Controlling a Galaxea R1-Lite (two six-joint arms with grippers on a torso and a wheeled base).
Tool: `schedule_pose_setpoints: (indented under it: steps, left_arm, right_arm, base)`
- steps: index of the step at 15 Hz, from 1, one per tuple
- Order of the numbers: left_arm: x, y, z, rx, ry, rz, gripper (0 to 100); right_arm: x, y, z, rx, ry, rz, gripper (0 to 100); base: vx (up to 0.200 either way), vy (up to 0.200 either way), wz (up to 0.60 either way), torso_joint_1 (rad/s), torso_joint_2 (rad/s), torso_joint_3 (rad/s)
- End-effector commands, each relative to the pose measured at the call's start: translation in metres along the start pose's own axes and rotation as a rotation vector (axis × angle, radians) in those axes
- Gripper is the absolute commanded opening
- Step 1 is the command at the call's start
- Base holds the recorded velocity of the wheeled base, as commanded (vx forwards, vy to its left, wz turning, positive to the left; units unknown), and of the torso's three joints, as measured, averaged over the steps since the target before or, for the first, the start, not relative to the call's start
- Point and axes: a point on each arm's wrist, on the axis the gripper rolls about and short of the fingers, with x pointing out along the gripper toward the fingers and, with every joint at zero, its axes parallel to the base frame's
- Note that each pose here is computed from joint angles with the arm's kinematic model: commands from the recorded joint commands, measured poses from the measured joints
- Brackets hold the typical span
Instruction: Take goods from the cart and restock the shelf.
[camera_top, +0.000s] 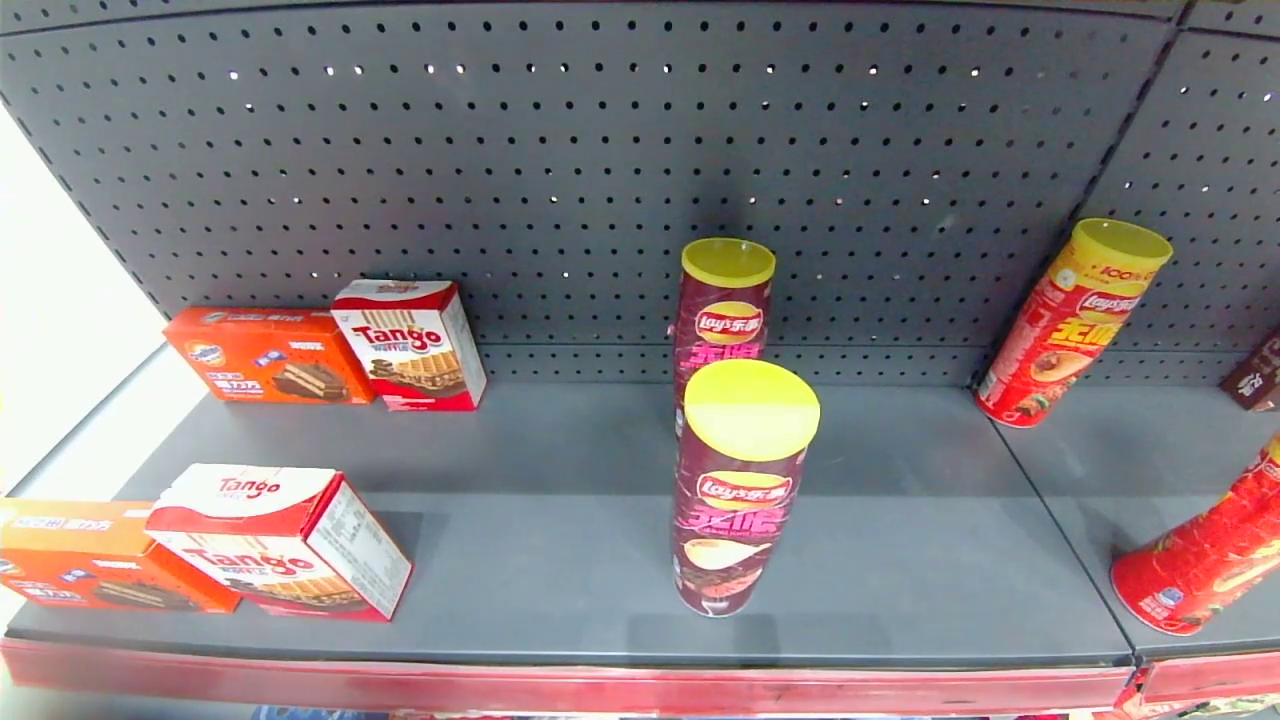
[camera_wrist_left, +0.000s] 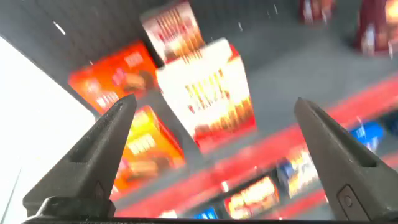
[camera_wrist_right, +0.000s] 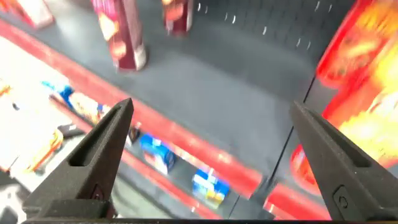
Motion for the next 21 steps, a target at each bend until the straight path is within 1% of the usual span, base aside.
schedule_pose_setpoints:
  steps: [1, 3, 4, 5, 6, 7, 8, 9, 11, 12, 13, 14, 15, 16, 17, 18, 19, 20, 21]
  left_arm:
    - [-0.002, -0.012, -0.032, -0.008, 0.046, -0.043, 100]
    - [-0.001, -0.021, -0.054, -0.002, 0.091, -0.092, 100]
    - [-0.002, -0.022, -0.059, 0.000, 0.104, -0.097, 100]
    - [-0.003, -0.023, -0.061, -0.015, 0.118, -0.098, 100]
    - [-0.002, -0.023, -0.061, -0.022, 0.129, -0.091, 100]
    - [0.000, -0.023, -0.060, -0.023, 0.159, -0.080, 100]
    - [0.003, -0.024, -0.060, -0.018, 0.210, -0.055, 100]
    - [0.006, -0.025, -0.060, -0.018, 0.249, -0.045, 100]
    - [0.009, -0.025, -0.060, -0.018, 0.293, -0.048, 100]
    - [0.010, -0.025, -0.060, -0.020, 0.310, -0.029, 100]
    - [0.010, -0.025, -0.060, -0.022, 0.315, -0.016, 100]
    - [0.010, -0.024, -0.060, -0.034, 0.345, 0.064, 100]
    - [0.009, -0.024, -0.060, -0.040, 0.357, 0.100, 100]
    - [0.008, -0.024, -0.060, -0.048, 0.365, 0.154, 100]
    - [0.006, -0.024, -0.060, -0.054, 0.352, 0.190, 100]
    - [0.004, -0.024, -0.060, -0.058, 0.339, 0.217, 100]
    - [0.002, -0.024, -0.060, -0.063, 0.331, 0.266, 100]
    - [0.002, -0.024, -0.060, -0.066, 0.337, 0.289, 100]
    - [0.001, -0.024, -0.060, -0.067, 0.340, 0.301, 100]
  right_arm:
    - [-0.005, 0.002, -0.026, 0.023, 0.024, -0.003, 100]
    - [-0.003, 0.005, -0.043, 0.038, 0.083, -0.014, 100]
    - [-0.002, 0.005, -0.049, 0.039, 0.105, -0.027, 100]
    - [-0.002, 0.007, -0.061, 0.038, 0.154, -0.068, 100]
    - [-0.002, 0.007, -0.066, 0.041, 0.185, -0.100, 100]
    - [-0.003, 0.008, -0.070, 0.043, 0.231, -0.130, 100]
    - [-0.002, 0.007, -0.070, 0.055, 0.276, -0.196, 100]
    - [0.001, 0.006, -0.070, 0.065, 0.324, -0.251, 100]
    - [0.006, 0.004, -0.071, 0.093, 0.406, -0.367, 100]
    - [0.006, 0.003, -0.072, 0.111, 0.423, -0.435, 100]
    - [0.006, 0.002, -0.072, 0.115, 0.425, -0.454, 100]
    - [0.004, 0.001, -0.071, 0.142, 0.420, -0.561, 100]
    - [0.002, 0.002, -0.071, 0.154, 0.398, -0.608, 100]
    - [-0.008, 0.007, -0.070, 0.164, 0.267, -0.673, 100]
    - [-0.016, 0.014, -0.070, 0.153, 0.139, -0.642, 100]
    - [-0.021, 0.018, -0.070, 0.143, 0.072, -0.608, 100]
    - [-0.028, 0.025, -0.072, 0.131, -0.024, -0.527, 100]
    - [-0.029, 0.025, -0.072, 0.133, -0.045, -0.533, 100]
    - [-0.030, 0.023, -0.072, 0.158, -0.047, -0.642, 100]
  base:
    - [0.000, 0.000, 0.00, 0.000, 0.00, 0.000]
    - [0.000, 0.000, 0.00, 0.000, 0.00, 0.000]
    - [0.000, 0.000, 0.00, 0.000, 0.00, 0.000]
    - [0.000, 0.000, 0.00, 0.000, 0.00, 0.000]
    - [0.000, 0.000, 0.00, 0.000, 0.00, 0.000]
    - [0.000, 0.000, 0.00, 0.000, 0.00, 0.000]
    - [0.000, 0.000, 0.00, 0.000, 0.00, 0.000]
    - [0.000, 0.000, 0.00, 0.000, 0.00, 0.000]
    - [0.000, 0.000, 0.00, 0.000, 0.00, 0.000]
    - [0.000, 0.000, 0.00, 0.000, 0.00, 0.000]
    - [0.000, 0.000, 0.00, 0.000, 0.00, 0.000]
    - [0.000, 0.000, 0.00, 0.000, 0.00, 0.000]
    - [0.000, 0.000, 0.00, 0.000, 0.00, 0.000]
    - [0.000, 0.000, 0.00, 0.000, 0.00, 0.000]
    - [0.000, 0.000, 0.00, 0.000, 0.00, 0.000]
    - [0.000, 0.000, 0.00, 0.000, 0.00, 0.000]
    - [0.000, 0.000, 0.00, 0.000, 0.00, 0.000]
    - [0.000, 0.000, 0.00, 0.000, 0.00, 0.000]
    - [0.000, 0.000, 0.00, 0.000, 0.00, 0.000]
